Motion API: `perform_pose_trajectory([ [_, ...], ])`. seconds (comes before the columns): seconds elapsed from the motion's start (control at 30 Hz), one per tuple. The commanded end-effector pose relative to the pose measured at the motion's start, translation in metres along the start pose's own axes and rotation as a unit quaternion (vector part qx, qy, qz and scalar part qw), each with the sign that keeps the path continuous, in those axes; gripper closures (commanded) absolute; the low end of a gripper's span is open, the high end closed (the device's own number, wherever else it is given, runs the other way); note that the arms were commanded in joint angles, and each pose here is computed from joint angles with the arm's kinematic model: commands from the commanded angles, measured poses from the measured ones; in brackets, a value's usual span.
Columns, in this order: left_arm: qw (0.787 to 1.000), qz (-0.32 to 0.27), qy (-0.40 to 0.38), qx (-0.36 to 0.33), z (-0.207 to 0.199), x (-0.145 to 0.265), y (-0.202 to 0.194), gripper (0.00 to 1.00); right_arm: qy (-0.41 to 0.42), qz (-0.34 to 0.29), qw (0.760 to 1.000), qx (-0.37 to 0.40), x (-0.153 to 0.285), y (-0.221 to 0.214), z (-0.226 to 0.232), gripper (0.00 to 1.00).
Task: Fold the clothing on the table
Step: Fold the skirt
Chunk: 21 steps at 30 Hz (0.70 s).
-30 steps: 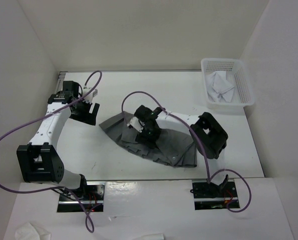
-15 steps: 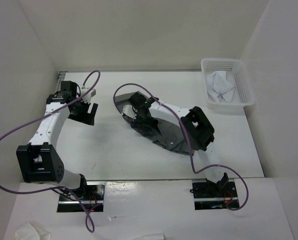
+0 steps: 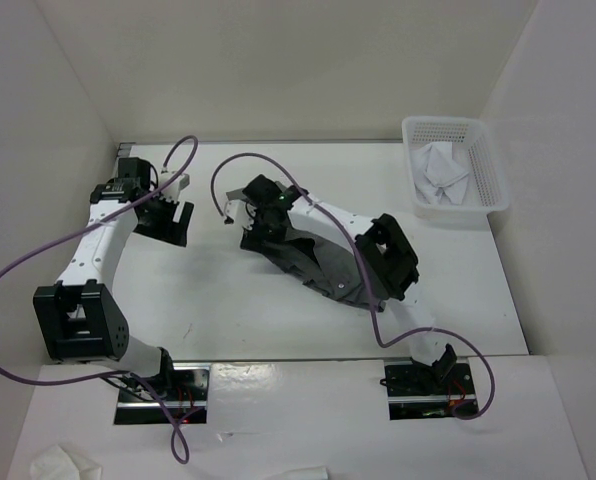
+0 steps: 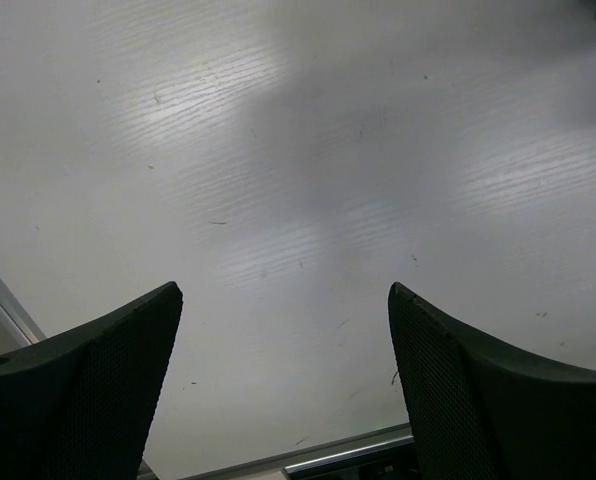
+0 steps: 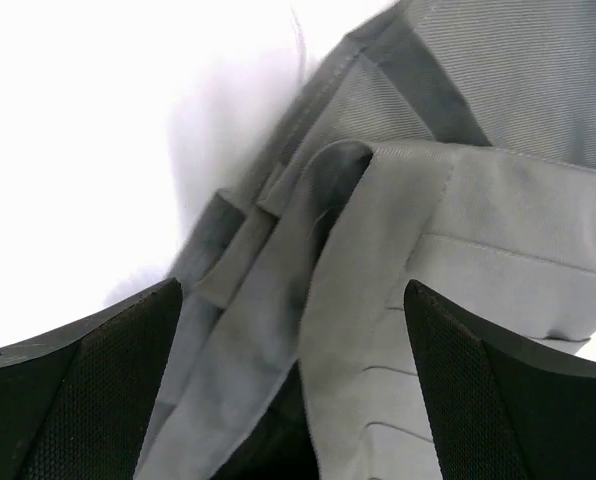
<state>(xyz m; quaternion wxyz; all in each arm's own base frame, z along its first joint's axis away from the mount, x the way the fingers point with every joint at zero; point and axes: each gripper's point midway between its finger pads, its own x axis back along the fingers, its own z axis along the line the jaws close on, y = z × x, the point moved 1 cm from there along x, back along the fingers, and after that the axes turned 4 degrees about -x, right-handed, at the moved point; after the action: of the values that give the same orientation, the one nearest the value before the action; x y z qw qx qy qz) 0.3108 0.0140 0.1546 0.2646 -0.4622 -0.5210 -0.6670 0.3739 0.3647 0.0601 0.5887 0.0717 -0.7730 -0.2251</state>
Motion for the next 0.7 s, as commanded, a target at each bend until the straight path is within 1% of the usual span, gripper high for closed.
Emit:
perform_pose_trajectory([
  [0.0,1.000,-0.019,-0.012,-0.007,0.000,0.006,0.013,0.10,-0.004,-0.083,0.995,-0.051,0.079,0.033,-0.023,0.05],
  [0.03,0.999,-0.030,-0.024,-0.008,-0.004,0.008,0.019,0.10,-0.006,-0.091,0.993,-0.068,0.093,0.032,-0.029,0.05],
  [0.07,0.999,-0.032,-0.033,-0.003,-0.006,0.006,0.022,0.09,-0.015,-0.090,0.992,-0.086,0.105,0.021,-0.041,0.05],
  [0.1,0.999,-0.031,-0.042,-0.002,-0.007,0.003,0.025,0.09,-0.024,-0.097,0.991,-0.091,0.129,0.018,-0.046,0.05],
  [0.17,0.997,-0.044,-0.063,-0.003,-0.011,0.002,0.034,0.07,-0.030,-0.088,0.989,-0.113,0.142,-0.004,-0.050,0.03],
  [0.2,0.997,-0.043,-0.070,-0.002,-0.012,-0.001,0.037,0.07,-0.039,-0.095,0.988,-0.117,0.163,-0.009,-0.050,0.03],
  [0.23,0.996,-0.045,-0.074,-0.002,-0.012,-0.002,0.040,0.07,-0.036,-0.076,0.989,-0.124,0.160,-0.026,-0.045,0.03],
  [0.3,0.995,-0.053,-0.083,-0.003,-0.014,-0.002,0.050,0.06,-0.039,-0.060,0.988,-0.139,0.168,-0.047,-0.039,0.03],
  [0.33,0.995,-0.057,-0.084,-0.010,-0.017,0.000,0.055,0.05,-0.043,-0.044,0.987,-0.146,0.171,-0.066,-0.033,0.03],
  [0.4,0.995,-0.054,-0.088,-0.014,-0.020,-0.005,0.059,0.03,-0.042,-0.027,0.987,-0.153,0.171,-0.084,-0.025,0.03],
  [0.43,0.995,-0.058,-0.086,-0.010,-0.019,-0.003,0.062,0.03,-0.042,-0.009,0.986,-0.164,0.170,-0.103,-0.017,0.03],
  [0.57,0.995,-0.049,-0.087,-0.012,-0.019,-0.011,0.065,0.02,-0.045,0.017,0.981,-0.186,0.163,-0.133,-0.005,0.03],
  [0.67,0.995,-0.053,-0.086,-0.013,-0.017,-0.010,0.070,0.02,-0.041,0.037,0.980,-0.193,0.154,-0.153,0.004,0.03],
])
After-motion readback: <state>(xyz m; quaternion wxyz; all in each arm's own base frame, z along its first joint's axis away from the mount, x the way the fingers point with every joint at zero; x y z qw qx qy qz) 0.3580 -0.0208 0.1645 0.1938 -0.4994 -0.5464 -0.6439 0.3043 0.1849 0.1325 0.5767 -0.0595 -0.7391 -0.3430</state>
